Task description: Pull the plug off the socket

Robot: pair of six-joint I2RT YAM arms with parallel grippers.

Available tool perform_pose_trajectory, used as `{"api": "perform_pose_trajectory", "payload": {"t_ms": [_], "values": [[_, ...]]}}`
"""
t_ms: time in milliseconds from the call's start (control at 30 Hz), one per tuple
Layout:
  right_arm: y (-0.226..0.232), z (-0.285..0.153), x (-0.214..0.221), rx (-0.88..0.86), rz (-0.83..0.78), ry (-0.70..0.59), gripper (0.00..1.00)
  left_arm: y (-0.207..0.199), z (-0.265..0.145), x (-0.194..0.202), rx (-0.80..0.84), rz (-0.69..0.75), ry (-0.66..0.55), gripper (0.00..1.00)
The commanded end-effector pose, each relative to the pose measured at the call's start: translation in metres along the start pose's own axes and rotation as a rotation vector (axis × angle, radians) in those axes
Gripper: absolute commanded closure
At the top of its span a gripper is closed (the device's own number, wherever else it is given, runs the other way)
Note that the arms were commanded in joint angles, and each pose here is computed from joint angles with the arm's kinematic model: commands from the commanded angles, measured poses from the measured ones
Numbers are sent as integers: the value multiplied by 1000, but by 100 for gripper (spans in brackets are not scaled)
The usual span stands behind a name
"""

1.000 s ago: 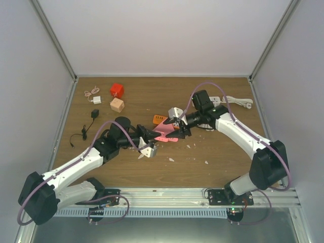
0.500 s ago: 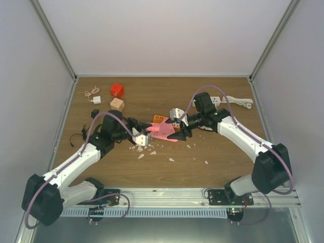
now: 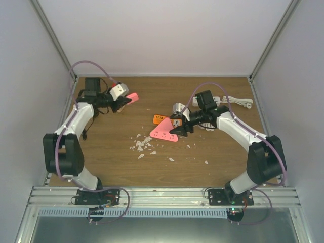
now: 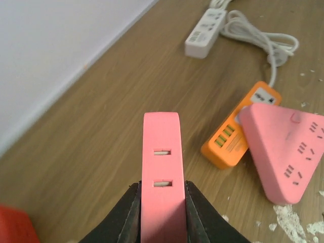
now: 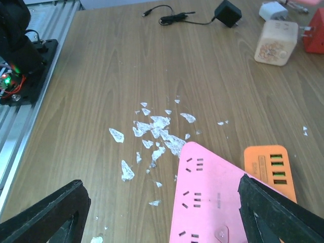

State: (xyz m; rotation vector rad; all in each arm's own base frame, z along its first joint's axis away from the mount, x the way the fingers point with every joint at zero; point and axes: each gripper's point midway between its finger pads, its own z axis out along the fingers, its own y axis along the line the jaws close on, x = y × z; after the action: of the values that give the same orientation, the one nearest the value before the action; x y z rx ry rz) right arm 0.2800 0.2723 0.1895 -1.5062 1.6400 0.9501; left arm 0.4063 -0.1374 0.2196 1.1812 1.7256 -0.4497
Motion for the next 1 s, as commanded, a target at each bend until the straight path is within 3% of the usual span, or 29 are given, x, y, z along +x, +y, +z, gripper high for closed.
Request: {"api": "perform_pose_trajectory", "payload": {"t_ms": [0, 367, 700, 967], "values": [[-16, -3, 1, 37, 16, 0, 18, 19, -14, 32, 84, -360, 1, 79], [-33, -3, 21, 54, 60, 29, 18, 45, -27, 132, 97, -772, 77, 78], [-34, -2, 31, 46, 76, 50, 17, 25, -26, 186, 123, -920, 153, 77], [-34, -1, 34, 41, 79, 54, 17, 27, -27, 199, 113, -976, 148, 76]]}}
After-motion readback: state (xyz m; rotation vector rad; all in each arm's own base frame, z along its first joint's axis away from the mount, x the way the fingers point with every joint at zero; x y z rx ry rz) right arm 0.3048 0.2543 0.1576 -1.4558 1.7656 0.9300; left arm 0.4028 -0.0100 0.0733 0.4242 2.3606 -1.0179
